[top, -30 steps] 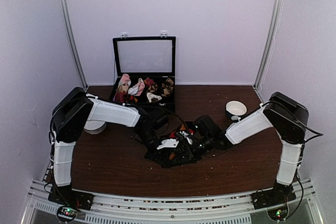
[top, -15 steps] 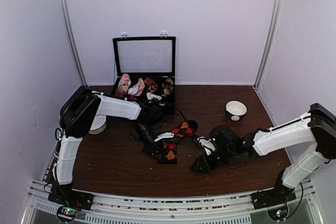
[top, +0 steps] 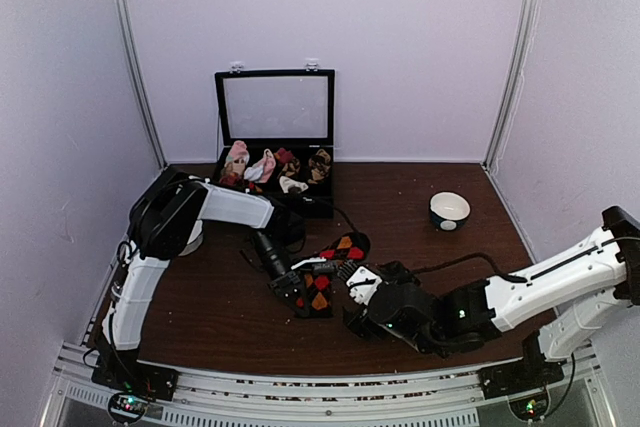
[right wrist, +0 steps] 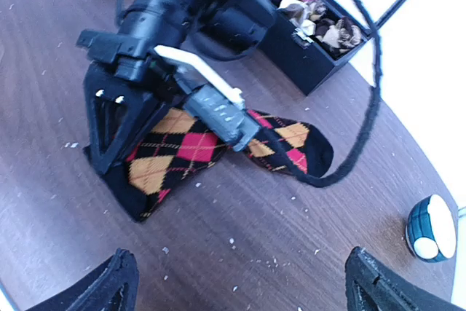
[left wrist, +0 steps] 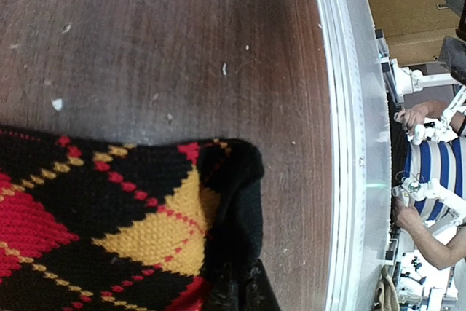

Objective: Roll the socks
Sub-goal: Roll the sock at the center of the board.

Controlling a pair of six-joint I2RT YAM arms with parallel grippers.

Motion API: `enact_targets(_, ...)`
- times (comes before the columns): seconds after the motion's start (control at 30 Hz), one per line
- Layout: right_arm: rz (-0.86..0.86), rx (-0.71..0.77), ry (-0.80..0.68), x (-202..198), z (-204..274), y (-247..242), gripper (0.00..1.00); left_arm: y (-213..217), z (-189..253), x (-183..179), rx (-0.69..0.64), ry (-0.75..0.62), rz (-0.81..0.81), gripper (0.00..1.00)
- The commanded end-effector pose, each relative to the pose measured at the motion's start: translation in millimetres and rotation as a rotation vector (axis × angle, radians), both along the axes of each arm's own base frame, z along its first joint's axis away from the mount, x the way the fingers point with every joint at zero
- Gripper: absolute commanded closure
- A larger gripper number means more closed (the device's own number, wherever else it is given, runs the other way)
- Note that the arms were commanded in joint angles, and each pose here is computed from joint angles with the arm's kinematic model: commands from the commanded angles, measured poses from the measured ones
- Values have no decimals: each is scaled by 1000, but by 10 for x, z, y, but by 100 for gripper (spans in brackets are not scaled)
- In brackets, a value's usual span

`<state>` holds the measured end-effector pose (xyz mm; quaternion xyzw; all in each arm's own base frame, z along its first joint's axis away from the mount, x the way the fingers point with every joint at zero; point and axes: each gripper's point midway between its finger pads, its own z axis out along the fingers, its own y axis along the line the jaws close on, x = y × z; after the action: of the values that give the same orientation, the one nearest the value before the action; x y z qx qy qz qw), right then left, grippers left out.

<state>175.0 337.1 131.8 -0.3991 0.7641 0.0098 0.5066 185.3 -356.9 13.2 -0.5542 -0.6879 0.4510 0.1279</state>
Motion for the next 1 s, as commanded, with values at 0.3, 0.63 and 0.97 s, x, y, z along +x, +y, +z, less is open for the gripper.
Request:
enact_targets(0.3, 508, -47, 41, -452, -360, 762, 49, 194, -362, 111, 150, -28, 37, 100)
enact_targets(0.63, 586, -32, 102, -218, -569, 997, 59, 228, -365, 85, 140, 2, 31, 100)
enact_targets(0.97, 601, -132, 139, 12, -895, 919, 65, 245, -366, 73, 140, 16, 10, 100)
